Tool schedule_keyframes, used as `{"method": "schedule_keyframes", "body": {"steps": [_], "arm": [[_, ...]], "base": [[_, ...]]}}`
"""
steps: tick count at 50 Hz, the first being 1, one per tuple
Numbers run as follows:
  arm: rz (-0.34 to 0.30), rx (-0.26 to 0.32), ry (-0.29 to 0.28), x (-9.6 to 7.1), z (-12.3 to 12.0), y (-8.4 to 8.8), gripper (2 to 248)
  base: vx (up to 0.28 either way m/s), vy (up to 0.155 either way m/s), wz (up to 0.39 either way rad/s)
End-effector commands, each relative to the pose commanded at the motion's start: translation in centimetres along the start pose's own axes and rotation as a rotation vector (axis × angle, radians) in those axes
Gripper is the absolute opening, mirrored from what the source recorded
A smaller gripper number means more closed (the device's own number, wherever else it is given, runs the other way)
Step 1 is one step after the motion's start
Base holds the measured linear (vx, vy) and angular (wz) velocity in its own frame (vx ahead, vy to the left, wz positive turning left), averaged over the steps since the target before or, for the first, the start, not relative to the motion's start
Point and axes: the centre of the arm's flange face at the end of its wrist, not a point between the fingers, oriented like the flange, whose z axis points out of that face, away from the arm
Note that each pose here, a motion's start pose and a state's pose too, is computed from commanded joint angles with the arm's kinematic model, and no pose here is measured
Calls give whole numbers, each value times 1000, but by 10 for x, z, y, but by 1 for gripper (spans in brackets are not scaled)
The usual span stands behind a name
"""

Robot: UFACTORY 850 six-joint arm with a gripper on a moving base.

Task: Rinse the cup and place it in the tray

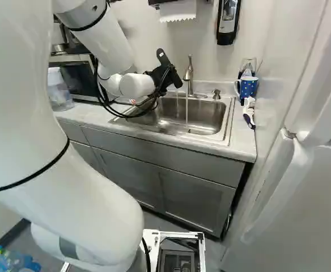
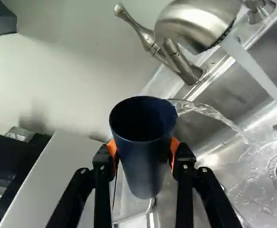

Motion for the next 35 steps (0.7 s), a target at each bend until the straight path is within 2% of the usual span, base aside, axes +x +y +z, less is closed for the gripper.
{"method": "schedule_keyframes", "body": {"steps": [35], "arm": [[368, 0, 0, 0, 0, 0, 123]], "base": [[0, 0, 0]]}}
